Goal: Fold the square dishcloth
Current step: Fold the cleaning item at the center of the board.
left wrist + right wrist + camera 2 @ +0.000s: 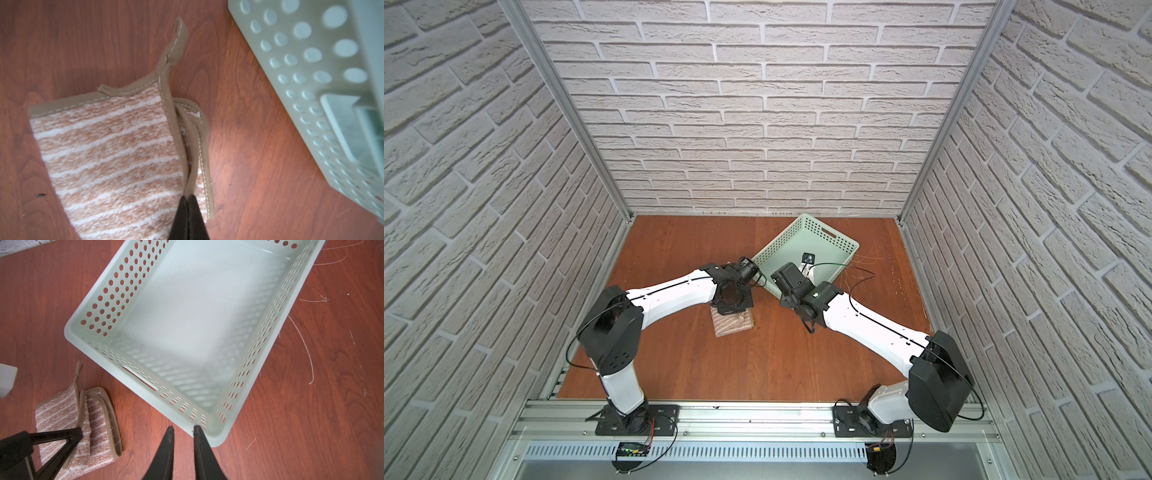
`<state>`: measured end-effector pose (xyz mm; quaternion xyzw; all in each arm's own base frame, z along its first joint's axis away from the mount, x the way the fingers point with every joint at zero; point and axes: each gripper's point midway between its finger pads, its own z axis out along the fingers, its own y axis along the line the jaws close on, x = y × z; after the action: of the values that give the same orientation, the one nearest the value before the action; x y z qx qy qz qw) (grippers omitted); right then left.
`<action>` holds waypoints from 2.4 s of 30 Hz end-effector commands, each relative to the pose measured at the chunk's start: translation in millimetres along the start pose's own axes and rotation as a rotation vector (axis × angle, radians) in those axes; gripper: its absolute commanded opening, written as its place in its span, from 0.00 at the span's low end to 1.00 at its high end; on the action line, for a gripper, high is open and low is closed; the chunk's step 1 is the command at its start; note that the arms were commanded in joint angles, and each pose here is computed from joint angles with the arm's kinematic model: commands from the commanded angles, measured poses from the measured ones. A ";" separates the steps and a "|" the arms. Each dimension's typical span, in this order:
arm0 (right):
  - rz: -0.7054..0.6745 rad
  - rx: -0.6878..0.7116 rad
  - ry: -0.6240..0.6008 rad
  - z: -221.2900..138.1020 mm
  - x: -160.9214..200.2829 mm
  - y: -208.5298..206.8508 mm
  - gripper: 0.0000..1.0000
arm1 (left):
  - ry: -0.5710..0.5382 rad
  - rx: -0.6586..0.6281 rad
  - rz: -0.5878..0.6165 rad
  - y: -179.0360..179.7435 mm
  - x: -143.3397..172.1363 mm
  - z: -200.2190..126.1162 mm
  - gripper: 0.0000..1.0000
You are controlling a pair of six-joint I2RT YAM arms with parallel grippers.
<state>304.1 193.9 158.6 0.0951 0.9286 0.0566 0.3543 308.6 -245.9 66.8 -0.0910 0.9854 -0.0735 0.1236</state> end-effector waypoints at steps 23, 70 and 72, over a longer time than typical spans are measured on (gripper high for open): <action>-0.061 0.057 0.020 -4.9 10.6 -13.8 0.20 | 0.022 0.231 0.026 -26.7 17.5 -40.4 0.49; -0.024 0.102 -0.081 -42.7 19.0 -50.9 0.24 | 0.104 0.431 0.009 -97.4 -4.8 50.5 0.71; -0.025 0.090 -0.088 -44.0 18.8 -51.8 0.26 | 0.091 0.441 0.014 -97.3 -6.2 48.0 0.79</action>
<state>256.0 154.2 167.2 0.1014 0.9207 0.0155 0.3765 338.2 -347.1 45.5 -0.0598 0.9514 -0.2893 0.0870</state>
